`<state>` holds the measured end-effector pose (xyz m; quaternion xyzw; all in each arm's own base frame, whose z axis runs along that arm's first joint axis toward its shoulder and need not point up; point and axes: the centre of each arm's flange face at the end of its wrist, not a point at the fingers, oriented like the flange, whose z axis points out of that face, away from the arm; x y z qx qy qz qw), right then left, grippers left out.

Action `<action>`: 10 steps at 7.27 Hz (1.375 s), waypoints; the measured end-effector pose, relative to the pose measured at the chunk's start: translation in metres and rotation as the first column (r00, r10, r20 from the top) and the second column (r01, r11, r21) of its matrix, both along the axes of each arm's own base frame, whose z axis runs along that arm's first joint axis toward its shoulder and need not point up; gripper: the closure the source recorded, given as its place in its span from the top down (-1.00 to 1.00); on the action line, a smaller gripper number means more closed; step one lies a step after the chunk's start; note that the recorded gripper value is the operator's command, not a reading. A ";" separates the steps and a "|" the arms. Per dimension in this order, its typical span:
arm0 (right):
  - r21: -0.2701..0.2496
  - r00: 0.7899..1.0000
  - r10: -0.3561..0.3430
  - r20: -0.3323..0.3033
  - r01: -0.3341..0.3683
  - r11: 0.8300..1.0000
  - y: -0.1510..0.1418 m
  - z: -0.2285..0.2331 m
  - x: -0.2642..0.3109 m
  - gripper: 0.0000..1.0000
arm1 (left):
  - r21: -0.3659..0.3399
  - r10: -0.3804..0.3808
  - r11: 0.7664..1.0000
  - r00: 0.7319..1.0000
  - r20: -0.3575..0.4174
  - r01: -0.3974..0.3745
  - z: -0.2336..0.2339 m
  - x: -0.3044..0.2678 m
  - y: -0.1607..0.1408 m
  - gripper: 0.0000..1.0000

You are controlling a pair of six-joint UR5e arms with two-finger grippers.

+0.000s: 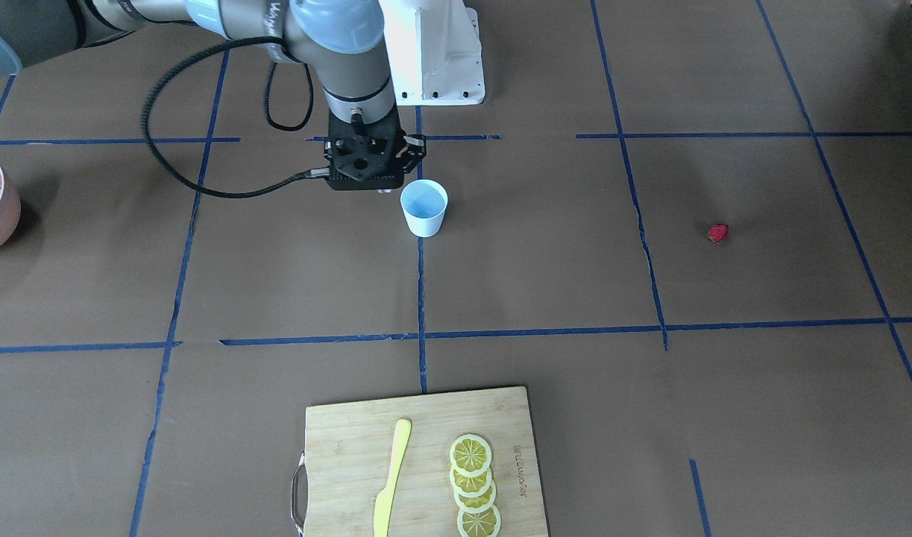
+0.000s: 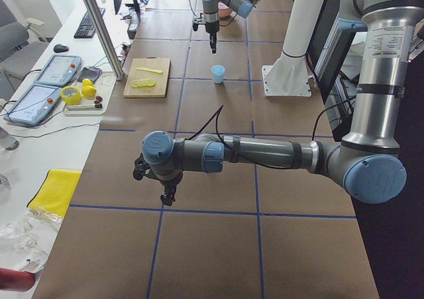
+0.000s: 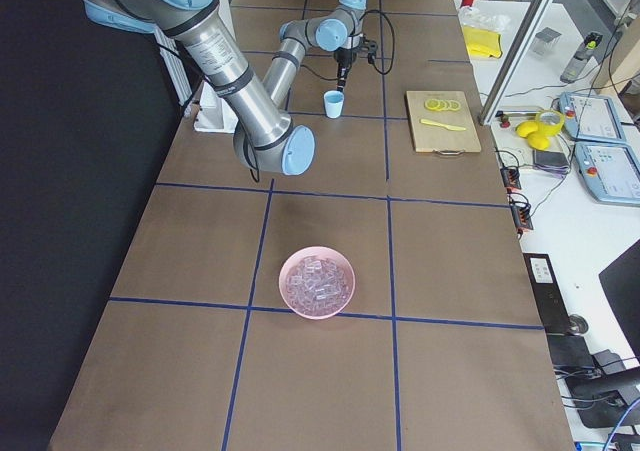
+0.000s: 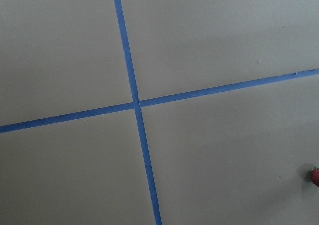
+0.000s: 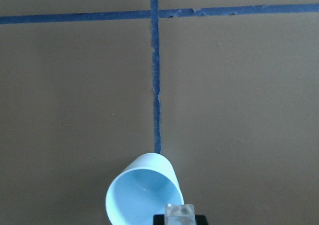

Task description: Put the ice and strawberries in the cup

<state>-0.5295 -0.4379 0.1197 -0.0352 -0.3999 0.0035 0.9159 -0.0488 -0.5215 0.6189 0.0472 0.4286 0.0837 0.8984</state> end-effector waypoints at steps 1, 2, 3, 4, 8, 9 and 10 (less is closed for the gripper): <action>0.001 1.000 -0.001 -0.001 0.001 1.000 0.003 -0.002 -0.018 -1.00 | 0.004 0.001 1.000 1.000 0.012 -0.001 -0.001 0.000 -0.001 1.00; 0.001 1.000 -0.008 -0.008 0.008 1.000 0.009 0.000 -0.029 -1.00 | 0.006 0.001 1.000 1.000 0.019 -0.001 -0.002 0.000 -0.002 1.00; -0.001 1.000 -0.017 -0.016 0.017 1.000 0.016 0.004 -0.038 -1.00 | 0.007 0.001 1.000 1.000 0.022 -0.001 -0.002 0.000 -0.002 1.00; -0.002 0.999 -0.027 -0.023 0.027 1.000 0.022 0.007 -0.044 -0.99 | 0.008 0.001 1.000 1.000 0.022 -0.001 -0.003 0.000 -0.002 1.00; 0.002 0.999 -0.026 -0.035 0.026 1.000 0.024 0.012 -0.051 -0.17 | 0.006 0.001 1.000 1.000 0.022 -0.001 -0.001 0.000 -0.001 1.00; 0.004 0.999 -0.024 -0.037 0.025 1.000 0.024 0.012 -0.051 0.15 | 0.005 0.001 1.000 1.000 0.022 -0.001 -0.001 0.000 -0.001 1.00; 0.005 0.999 -0.024 -0.037 0.024 1.000 0.023 0.012 -0.052 0.54 | 0.005 0.001 1.000 1.000 0.023 -0.001 -0.001 0.000 -0.001 1.00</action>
